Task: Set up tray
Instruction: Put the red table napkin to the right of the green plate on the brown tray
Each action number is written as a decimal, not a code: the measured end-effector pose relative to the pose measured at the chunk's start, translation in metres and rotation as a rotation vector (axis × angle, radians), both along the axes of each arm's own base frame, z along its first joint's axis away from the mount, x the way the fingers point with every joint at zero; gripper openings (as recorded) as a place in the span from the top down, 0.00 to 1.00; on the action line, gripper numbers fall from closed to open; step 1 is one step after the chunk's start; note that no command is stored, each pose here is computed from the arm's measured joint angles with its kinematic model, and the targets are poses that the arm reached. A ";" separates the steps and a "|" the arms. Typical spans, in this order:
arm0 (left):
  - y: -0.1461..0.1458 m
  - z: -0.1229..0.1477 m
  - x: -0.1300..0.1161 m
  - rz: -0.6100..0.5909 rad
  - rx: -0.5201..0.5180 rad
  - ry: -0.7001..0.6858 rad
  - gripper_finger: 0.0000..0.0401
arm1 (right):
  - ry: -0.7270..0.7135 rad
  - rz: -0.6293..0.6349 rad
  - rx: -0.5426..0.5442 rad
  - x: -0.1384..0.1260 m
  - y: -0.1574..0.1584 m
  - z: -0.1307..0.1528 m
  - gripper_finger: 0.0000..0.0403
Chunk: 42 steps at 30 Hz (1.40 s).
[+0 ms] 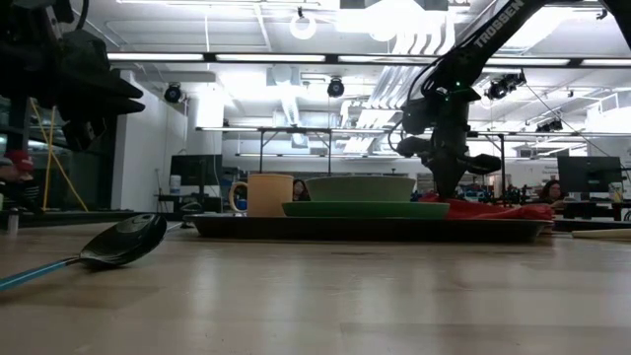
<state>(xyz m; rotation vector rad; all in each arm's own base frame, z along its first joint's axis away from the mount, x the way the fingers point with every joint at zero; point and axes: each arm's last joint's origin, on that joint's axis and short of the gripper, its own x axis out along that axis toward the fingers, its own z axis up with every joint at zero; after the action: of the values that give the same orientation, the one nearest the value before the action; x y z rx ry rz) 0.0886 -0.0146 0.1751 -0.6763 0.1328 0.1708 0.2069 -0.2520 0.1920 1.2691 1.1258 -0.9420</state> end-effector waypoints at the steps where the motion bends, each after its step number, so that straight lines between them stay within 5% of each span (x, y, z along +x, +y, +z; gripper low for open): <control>1: 0.000 0.000 0.000 0.000 0.000 0.000 0.72 | 0.000 0.003 -0.001 0.000 0.000 0.000 1.00; 9: 0.000 0.000 0.000 0.000 0.003 0.000 0.72 | -0.017 0.030 -0.038 0.002 -0.003 0.000 0.97; 19: 0.000 0.000 0.000 0.003 -0.002 -0.001 0.72 | 0.015 0.002 -0.070 0.001 -0.004 0.000 0.74; 25: 0.000 0.000 0.000 0.003 -0.002 -0.001 0.72 | 0.009 0.008 -0.063 0.001 -0.004 0.000 0.68; 36: 0.000 0.000 0.000 0.006 -0.012 -0.002 0.72 | 0.083 0.122 0.157 -0.012 0.017 0.003 0.71; 42: 0.000 0.000 0.000 0.006 -0.012 -0.002 0.72 | 0.122 0.187 0.193 -0.012 0.036 0.017 0.70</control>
<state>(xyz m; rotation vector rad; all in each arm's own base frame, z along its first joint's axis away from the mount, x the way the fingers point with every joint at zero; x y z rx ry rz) 0.0885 -0.0145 0.1751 -0.6887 0.1305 0.1750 0.1952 -0.2156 0.2088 1.2467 1.4331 -0.7939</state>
